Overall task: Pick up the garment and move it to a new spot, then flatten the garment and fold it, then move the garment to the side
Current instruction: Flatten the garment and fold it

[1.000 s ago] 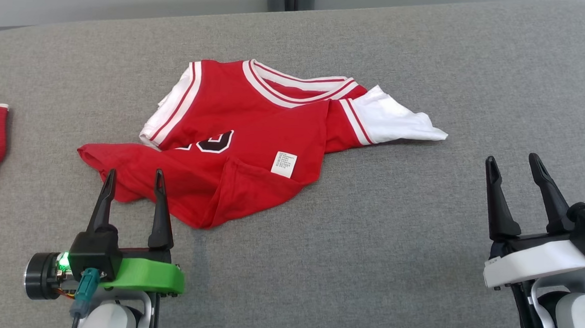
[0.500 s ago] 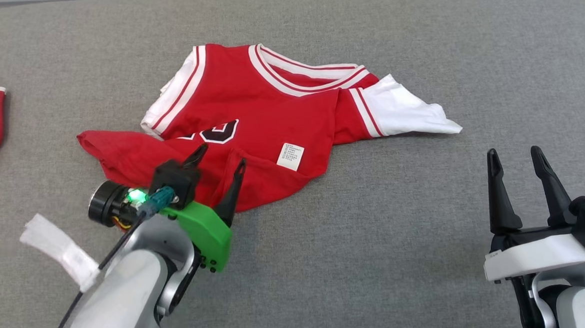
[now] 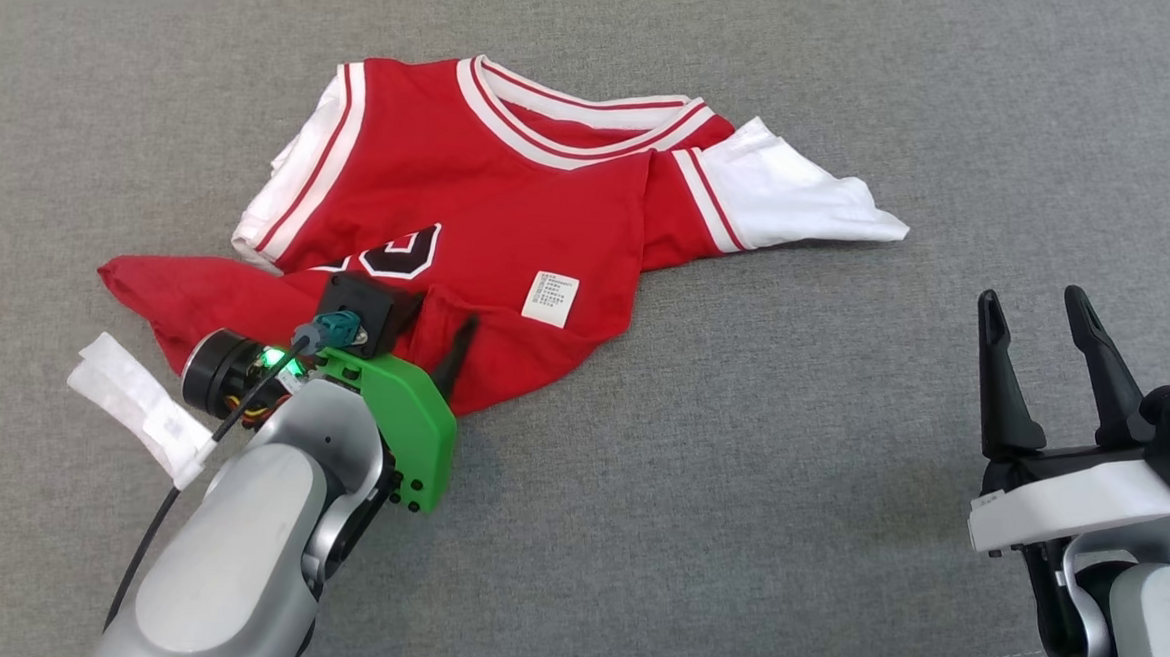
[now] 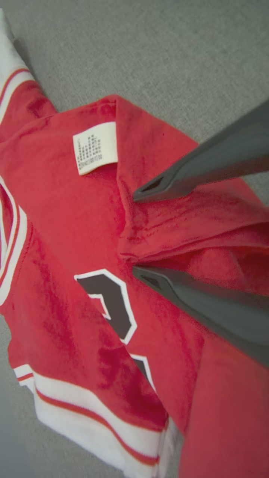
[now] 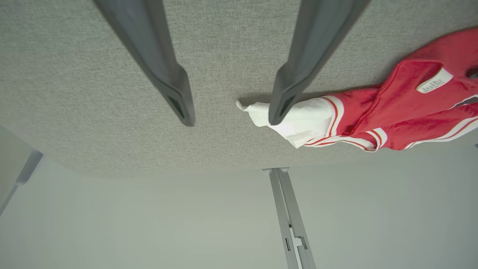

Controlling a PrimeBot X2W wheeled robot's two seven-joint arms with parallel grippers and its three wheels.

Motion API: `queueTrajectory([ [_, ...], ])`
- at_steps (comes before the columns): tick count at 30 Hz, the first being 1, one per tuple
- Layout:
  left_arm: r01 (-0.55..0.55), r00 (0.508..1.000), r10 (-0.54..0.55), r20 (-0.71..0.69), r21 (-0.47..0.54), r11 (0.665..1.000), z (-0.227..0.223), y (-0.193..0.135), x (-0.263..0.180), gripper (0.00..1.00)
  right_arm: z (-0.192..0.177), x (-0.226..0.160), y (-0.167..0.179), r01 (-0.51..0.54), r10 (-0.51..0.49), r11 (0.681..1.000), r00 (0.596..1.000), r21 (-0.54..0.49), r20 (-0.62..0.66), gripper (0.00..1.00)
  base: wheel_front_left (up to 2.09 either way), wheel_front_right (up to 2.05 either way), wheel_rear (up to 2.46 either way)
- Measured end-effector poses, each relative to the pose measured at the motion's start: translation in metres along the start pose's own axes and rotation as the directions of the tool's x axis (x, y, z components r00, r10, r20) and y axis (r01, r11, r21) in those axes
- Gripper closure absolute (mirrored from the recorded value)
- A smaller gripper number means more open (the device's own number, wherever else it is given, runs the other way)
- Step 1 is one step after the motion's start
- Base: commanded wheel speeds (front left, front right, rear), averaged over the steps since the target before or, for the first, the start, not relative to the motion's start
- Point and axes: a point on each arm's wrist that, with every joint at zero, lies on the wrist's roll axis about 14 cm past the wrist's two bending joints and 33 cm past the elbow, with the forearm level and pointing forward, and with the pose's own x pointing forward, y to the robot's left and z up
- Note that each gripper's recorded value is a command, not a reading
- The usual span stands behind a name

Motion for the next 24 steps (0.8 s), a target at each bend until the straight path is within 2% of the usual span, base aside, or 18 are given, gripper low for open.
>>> queueTrajectory([
  [12,-0.034,0.991,0.031,0.133,0.023,0.999,0.029,0.008,-0.004,1.00,-0.015,0.010,-0.017,0.010,-0.011,1.000,0.999,-0.015,-0.049,0.00,0.00,0.00,0.00],
  [17,-0.042,0.986,0.040,0.162,0.009,0.999,0.031,0.008,-0.004,1.00,-0.025,0.031,-0.018,-0.017,0.015,0.999,0.997,-0.033,-0.074,0.00,0.00,0.00,0.00],
  [24,-0.047,0.984,0.048,0.169,-0.011,0.999,0.025,0.009,-0.002,1.00,-0.046,0.070,-0.003,-0.088,0.084,0.996,0.990,-0.028,-0.115,0.00,0.00,0.00,0.00],
])
